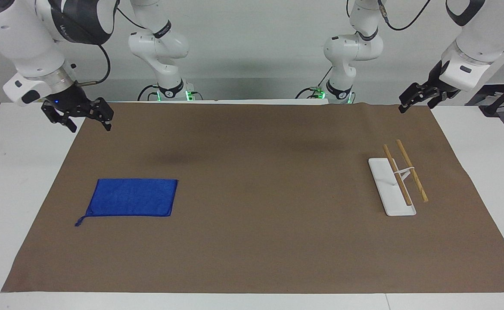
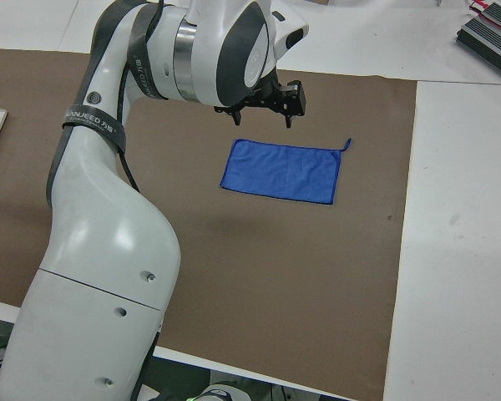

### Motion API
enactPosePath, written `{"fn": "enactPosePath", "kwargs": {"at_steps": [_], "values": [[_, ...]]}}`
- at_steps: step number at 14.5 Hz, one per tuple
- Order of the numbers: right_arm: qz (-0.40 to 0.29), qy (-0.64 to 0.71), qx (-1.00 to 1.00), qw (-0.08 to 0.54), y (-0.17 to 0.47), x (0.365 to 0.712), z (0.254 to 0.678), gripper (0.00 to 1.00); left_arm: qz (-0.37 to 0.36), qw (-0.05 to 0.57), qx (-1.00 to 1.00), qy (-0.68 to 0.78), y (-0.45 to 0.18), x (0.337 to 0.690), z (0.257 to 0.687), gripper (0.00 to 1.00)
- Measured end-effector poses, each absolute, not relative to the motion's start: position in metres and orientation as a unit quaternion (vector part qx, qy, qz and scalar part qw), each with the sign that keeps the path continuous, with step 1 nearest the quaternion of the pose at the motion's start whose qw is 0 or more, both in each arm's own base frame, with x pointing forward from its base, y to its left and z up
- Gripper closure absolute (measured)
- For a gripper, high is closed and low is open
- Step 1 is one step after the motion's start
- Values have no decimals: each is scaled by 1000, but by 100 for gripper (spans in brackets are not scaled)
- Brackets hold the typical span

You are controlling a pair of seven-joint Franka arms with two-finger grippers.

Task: Right arm passes towel to left arm to hang
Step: 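Lower the right gripper onto the blue towel and grasp its edge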

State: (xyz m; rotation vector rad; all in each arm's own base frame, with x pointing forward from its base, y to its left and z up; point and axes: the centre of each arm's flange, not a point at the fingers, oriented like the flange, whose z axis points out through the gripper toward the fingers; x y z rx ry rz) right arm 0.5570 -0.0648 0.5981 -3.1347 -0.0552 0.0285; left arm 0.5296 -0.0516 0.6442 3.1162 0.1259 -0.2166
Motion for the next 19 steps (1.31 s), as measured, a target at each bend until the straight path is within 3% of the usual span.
{"fn": "enactPosePath", "kwargs": {"at_steps": [6,9,15,19], "values": [[11,-17,-1000,3,-65,558,596,0,-69,8,997,40,-52,530,644,0],[15,-12,-1000,3,-71,566,572,0,-69,8,997,40,-52,530,644,0],[-32,-44,-998,-8,-82,575,394,0,-69,8,997,40,-52,530,644,0],[-47,-49,-998,-14,-89,566,340,0,-69,8,997,40,-52,530,644,0]]}}
